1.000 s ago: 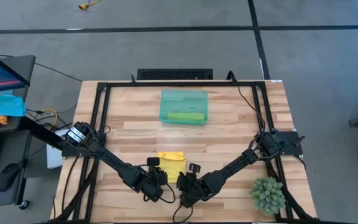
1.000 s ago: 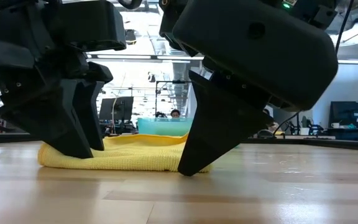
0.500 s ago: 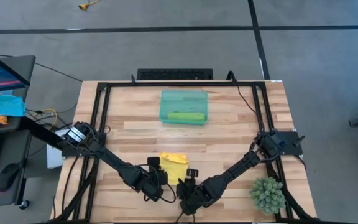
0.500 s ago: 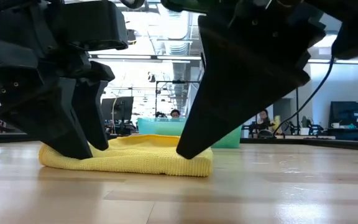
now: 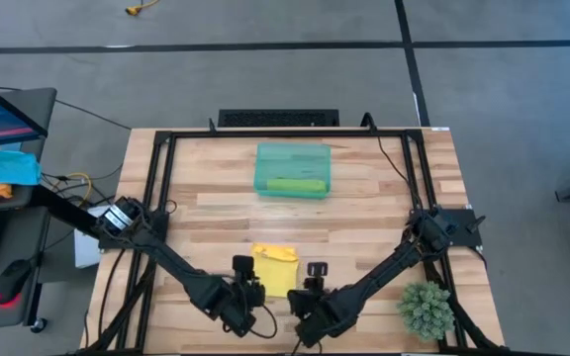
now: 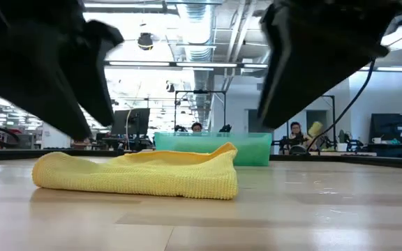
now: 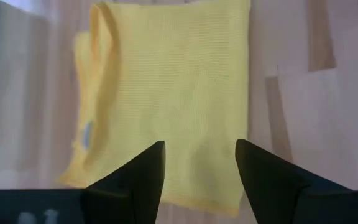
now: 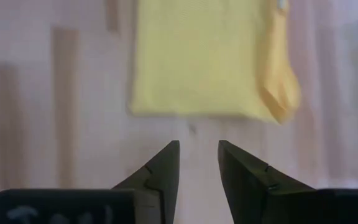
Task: Roll microfiber towels into tight, uniform cylinder then place into a basket
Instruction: Roll the folded yellow microfiber towel
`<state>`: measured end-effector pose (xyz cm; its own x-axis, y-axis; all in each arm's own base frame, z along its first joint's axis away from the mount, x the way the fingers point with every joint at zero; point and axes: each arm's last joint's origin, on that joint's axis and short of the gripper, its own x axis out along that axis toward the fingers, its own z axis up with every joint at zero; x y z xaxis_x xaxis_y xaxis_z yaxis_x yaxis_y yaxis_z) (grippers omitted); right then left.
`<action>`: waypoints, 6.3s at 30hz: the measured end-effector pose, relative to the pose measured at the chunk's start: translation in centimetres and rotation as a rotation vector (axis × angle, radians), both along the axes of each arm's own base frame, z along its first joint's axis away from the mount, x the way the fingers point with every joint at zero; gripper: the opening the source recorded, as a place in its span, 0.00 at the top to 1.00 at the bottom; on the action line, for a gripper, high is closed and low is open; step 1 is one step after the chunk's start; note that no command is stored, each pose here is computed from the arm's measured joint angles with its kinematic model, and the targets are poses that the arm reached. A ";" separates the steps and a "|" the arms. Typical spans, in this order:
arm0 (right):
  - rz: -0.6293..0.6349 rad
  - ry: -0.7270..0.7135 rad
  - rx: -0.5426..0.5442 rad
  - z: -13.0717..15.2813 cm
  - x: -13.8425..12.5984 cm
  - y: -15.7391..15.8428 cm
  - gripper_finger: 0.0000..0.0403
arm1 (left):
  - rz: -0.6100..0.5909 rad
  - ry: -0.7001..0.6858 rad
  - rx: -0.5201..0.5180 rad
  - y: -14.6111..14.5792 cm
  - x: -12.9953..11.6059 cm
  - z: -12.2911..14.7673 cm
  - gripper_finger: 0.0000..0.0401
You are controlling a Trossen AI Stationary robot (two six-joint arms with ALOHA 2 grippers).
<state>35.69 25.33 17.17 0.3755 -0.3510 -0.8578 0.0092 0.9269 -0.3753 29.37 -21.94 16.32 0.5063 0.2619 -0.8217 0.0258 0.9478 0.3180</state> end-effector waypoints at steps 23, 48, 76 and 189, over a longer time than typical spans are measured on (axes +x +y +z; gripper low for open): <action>-0.142 -0.063 -0.373 5.6 -5.9 -1.1 0.68 | 0.099 0.028 0.238 -2.9 -6.6 1.9 0.53; -0.112 -0.553 0.130 2.1 -10.7 -4.9 0.68 | 0.009 -0.472 -0.275 3.2 -11.6 2.0 0.53; 0.274 -0.668 0.243 -2.0 -3.7 -1.2 0.65 | -0.230 -0.455 -0.275 1.6 -8.7 -3.0 0.53; 0.139 -0.434 0.245 -7.9 -1.8 -2.9 0.53 | -0.038 -0.206 -0.147 2.6 -4.3 -6.4 0.55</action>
<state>33.91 22.41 9.22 0.7438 -0.0805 -0.6635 -0.0137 0.9907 -0.1355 25.08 -19.34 9.89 0.6742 0.1247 -0.7280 0.0108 0.9839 0.1785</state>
